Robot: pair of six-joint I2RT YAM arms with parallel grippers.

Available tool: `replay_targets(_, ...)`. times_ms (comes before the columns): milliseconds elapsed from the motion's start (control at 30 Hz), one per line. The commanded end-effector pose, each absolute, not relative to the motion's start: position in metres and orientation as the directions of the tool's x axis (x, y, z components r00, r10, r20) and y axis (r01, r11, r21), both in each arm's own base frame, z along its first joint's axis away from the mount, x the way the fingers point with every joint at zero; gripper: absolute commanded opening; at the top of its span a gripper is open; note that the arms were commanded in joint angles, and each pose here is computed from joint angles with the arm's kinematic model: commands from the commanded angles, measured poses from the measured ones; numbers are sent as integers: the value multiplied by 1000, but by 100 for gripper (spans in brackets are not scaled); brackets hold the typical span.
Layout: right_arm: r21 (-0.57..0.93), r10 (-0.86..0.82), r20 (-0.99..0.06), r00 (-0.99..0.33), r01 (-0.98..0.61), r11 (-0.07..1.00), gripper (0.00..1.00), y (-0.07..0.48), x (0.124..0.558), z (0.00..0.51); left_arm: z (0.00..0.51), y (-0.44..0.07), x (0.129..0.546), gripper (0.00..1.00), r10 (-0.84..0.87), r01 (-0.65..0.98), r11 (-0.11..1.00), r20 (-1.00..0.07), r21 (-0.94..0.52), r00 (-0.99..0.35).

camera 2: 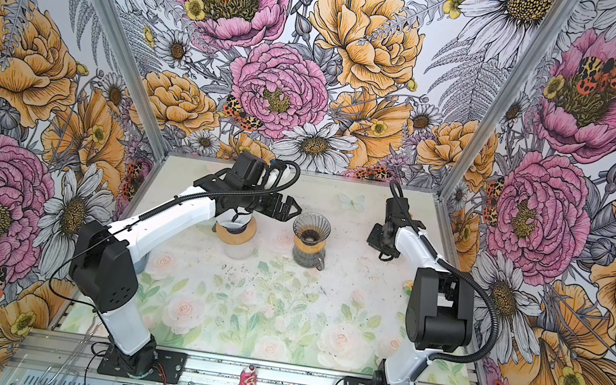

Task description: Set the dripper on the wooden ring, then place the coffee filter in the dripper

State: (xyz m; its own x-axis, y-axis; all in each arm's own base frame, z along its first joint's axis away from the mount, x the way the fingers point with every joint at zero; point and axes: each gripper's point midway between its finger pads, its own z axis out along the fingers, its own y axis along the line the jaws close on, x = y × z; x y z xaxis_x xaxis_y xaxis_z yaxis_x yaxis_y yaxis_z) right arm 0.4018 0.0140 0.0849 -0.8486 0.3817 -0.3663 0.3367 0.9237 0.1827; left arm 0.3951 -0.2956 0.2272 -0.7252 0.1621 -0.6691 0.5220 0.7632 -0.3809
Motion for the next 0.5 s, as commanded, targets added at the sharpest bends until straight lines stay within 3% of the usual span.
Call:
replay_targets(0,198,397,-400,-826,344,918,21,14,403,98,240,-300,391,99,156,551,738,-696,-389,-700)
replay_targets(200,223,320,-433,-843,243,944,22,34,408,112,240,-301,391,99,154,553,735,-698,-392,-699)
replay_targets(467,112,310,-479,-821,293,949,19,13,400,115,239,-301,389,99,156,554,735,-698,-391,-699)
